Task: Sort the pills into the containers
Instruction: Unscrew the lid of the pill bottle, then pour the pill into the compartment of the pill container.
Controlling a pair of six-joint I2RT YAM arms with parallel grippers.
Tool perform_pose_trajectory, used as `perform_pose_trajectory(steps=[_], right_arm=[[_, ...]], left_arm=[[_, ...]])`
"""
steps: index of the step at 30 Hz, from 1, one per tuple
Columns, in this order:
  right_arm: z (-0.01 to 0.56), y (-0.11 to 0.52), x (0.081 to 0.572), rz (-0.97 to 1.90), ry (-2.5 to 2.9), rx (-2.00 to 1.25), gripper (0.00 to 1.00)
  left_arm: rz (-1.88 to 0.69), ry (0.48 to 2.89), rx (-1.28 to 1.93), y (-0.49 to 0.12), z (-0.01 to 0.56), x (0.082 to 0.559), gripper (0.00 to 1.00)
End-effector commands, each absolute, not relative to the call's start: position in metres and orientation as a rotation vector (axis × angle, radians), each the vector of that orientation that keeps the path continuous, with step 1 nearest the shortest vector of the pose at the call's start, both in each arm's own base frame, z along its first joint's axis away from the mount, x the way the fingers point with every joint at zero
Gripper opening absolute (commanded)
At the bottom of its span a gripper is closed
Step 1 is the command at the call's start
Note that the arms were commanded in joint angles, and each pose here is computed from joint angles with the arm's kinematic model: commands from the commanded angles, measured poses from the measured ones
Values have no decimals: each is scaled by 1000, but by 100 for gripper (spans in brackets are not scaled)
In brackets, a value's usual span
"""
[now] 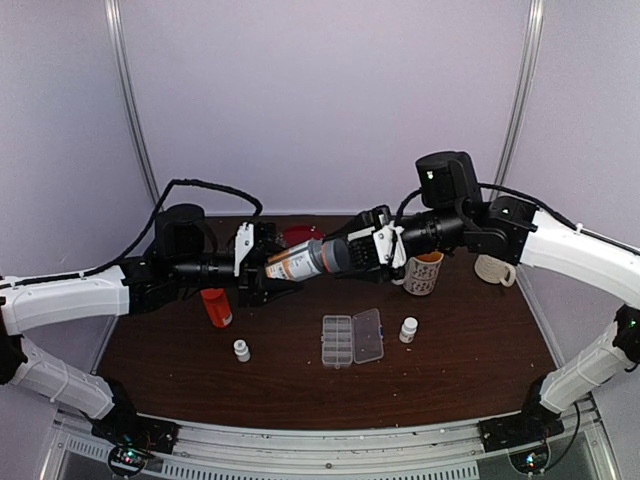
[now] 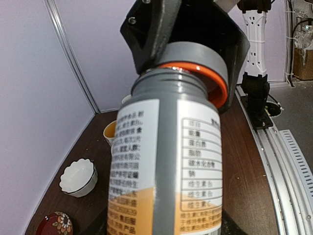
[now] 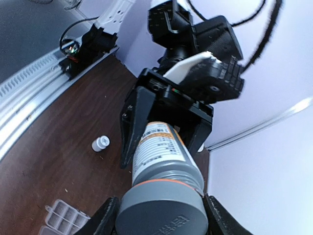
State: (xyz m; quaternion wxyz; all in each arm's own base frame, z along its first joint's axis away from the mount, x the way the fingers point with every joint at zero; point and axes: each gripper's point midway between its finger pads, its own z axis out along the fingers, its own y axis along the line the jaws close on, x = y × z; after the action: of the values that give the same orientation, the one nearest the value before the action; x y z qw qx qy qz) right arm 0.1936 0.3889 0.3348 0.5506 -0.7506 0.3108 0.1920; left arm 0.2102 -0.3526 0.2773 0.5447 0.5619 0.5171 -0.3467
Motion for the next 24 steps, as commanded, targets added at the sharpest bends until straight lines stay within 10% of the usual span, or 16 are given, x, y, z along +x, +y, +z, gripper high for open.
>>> perform_pose_trajectory(steps=[1,24], right_arm=[[326,379,186,170,340,-1903,0],[349,310,237,808,1323,-814,0]], left_arm=[[-831,1213,1304,-353,285,214,0],[-719,1556,1223,-357,187,258,0]])
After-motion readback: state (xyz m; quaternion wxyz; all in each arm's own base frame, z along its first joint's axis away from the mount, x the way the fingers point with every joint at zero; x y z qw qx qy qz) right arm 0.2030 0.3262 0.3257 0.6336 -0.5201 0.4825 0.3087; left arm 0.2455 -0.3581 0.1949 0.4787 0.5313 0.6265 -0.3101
